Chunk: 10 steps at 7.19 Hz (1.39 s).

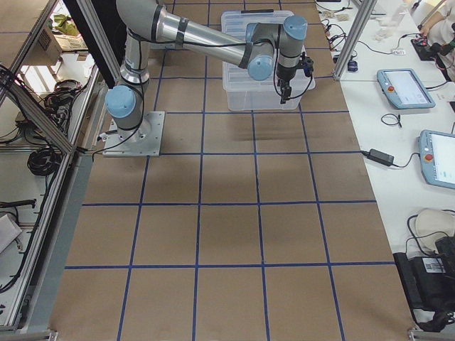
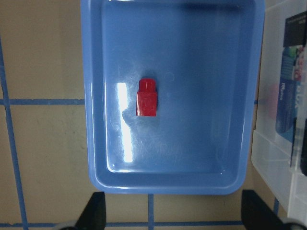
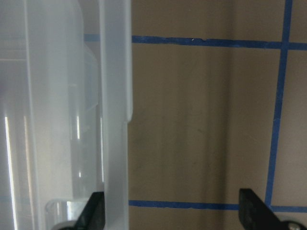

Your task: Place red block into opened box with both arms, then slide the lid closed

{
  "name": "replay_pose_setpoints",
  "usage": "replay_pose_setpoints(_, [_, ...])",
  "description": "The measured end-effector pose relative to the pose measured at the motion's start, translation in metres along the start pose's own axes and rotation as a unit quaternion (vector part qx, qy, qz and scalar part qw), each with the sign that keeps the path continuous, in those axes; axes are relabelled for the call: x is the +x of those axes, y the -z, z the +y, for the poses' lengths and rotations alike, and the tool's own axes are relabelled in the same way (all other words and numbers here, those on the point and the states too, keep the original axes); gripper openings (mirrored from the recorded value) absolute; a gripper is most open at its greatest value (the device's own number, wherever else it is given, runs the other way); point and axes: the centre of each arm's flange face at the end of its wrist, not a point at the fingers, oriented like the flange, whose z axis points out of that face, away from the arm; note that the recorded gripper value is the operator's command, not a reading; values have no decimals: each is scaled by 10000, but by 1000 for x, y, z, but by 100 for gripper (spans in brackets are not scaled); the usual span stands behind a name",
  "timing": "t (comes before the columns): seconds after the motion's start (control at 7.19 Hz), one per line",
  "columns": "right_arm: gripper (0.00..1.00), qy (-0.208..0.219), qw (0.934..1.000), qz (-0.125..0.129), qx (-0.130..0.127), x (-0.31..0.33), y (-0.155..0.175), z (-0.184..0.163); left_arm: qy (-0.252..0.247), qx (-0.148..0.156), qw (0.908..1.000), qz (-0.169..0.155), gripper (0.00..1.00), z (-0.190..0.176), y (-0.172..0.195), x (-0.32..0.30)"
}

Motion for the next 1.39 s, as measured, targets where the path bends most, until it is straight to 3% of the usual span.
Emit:
replay_pose_setpoints(0.7, [100, -114, 9999, 21, 15, 54, 2, 1, -232, -360, 9988, 216, 100, -26, -101, -30])
replay_pose_setpoints(1.11, [100, 12, 10000, 32, 31, 86, 3, 4, -229, -464, 9982, 293, 98, -39, -143, -36])
replay_pose_setpoints(1.25, [100, -50, 10000, 34, 29, 100, 3, 6, -235, -499, 9980, 308, 94, -40, -150, -36])
replay_pose_setpoints(1.39, [100, -121, 9999, 37, 21, 115, 2, 8, -231, -521, 9979, 321, 64, -41, -154, -36])
